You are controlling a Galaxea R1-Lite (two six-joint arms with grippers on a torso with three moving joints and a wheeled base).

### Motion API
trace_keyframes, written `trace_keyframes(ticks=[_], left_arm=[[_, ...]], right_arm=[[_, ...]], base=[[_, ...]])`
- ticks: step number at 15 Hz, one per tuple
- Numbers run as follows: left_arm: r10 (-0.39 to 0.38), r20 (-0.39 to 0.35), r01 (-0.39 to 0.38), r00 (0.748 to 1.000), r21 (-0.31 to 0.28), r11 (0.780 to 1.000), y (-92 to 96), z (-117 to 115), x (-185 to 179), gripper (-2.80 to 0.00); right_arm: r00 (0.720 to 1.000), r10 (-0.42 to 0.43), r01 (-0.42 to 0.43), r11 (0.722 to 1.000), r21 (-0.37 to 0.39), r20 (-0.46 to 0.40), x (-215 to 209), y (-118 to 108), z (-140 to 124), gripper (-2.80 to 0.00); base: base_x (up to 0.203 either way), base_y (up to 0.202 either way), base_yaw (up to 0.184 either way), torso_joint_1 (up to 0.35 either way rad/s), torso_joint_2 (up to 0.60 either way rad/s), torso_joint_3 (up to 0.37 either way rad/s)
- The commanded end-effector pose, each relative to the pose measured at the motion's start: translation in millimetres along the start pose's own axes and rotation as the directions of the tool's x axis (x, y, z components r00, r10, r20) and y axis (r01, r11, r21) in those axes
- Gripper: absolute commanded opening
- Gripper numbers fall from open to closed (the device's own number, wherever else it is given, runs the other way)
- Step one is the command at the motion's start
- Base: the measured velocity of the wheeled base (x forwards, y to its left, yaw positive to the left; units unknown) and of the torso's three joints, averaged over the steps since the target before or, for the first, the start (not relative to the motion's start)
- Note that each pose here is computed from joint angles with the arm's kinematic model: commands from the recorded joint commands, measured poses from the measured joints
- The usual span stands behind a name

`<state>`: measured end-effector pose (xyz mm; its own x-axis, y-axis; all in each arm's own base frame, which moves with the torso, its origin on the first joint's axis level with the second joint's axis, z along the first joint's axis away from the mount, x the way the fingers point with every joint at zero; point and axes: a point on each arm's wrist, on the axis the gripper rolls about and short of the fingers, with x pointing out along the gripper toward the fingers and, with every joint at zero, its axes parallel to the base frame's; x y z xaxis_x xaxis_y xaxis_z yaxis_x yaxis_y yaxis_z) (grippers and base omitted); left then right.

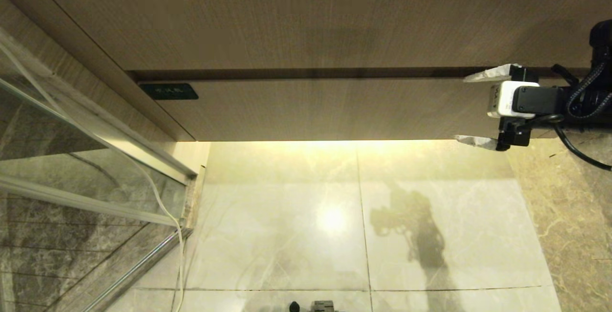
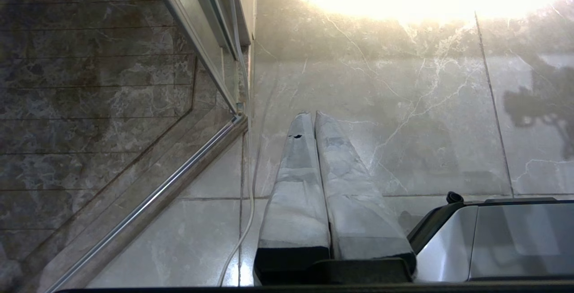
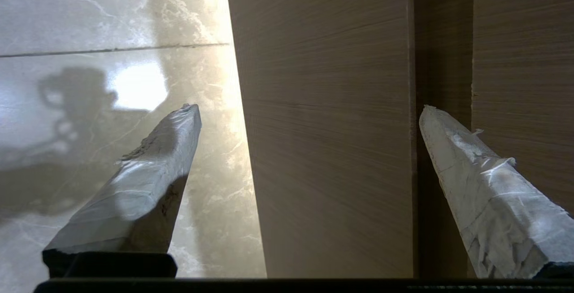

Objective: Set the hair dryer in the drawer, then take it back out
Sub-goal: Pull open the drawer

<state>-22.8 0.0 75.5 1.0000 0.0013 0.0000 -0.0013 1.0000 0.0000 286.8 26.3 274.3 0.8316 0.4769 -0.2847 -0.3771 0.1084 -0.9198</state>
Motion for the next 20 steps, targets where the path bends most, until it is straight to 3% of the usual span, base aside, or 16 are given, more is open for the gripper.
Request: trace_keyframes(ticks=[1,17,20], left_arm=[[0.000,0.000,0.000,1.000,0.000,1.000,0.0,0,0,-2.80],[0.000,0.000,0.000,1.000,0.000,1.000,0.0,0,0,-2.80],[0.000,0.000,0.000,1.000,0.000,1.000,0.0,0,0,-2.80]], right_arm=[[1.000,0.004,-0.004,1.000,-0.006,0.002,5,0,-2,0.00],[0.999,-0.037,0.037,0.999,0.019,-0.004,20,-4,-10,0.00],[0.998,-0.033,0.035,0.999,0.034,-0.057,25,-2,-14,0.00]], base=[[0.000,0.000,0.000,0.000,0.00,0.000],[0.000,0.000,0.000,0.000,0.00,0.000],[0.000,0.000,0.000,0.000,0.00,0.000]])
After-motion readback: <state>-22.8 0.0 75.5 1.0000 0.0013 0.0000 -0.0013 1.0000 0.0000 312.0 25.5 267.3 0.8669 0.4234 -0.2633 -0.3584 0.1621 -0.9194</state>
